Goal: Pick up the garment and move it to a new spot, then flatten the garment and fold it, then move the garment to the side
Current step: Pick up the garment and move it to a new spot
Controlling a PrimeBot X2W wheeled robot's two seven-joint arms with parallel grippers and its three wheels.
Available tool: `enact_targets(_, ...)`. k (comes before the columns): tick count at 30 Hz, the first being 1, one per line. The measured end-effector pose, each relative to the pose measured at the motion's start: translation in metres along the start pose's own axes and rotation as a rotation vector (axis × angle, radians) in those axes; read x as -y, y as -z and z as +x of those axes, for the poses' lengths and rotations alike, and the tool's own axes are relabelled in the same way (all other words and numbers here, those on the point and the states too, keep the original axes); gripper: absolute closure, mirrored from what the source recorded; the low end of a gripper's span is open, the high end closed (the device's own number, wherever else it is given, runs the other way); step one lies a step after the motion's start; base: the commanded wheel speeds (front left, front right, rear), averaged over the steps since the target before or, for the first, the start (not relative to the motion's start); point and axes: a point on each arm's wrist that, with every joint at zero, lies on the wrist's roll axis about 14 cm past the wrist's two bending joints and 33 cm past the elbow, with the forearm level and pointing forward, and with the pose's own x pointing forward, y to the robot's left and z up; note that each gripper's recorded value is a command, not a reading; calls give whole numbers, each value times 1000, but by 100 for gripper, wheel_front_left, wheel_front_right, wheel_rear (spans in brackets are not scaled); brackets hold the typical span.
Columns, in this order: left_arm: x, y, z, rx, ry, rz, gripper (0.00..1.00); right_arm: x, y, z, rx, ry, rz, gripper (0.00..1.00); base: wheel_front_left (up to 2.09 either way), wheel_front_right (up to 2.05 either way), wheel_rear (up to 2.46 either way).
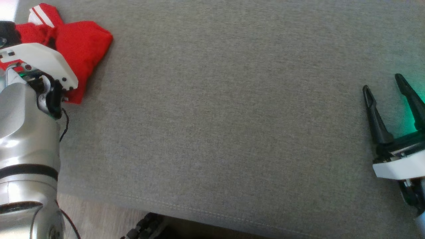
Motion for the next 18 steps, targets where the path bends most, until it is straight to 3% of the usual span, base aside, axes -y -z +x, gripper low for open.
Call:
enact_targets(6,10,-38,-9,221,35,30,100,4,-13,-4,23,42,7,0,0,0,0)
enact_targets(12,18,-123,-44,510,104,103,100,-19,-36,-18,63,58,47,0,0,0,0)
enact_targets(18,63,-201,-97,753,246,185,100,-30,-70,-43,140,112,65,0,0,0,0)
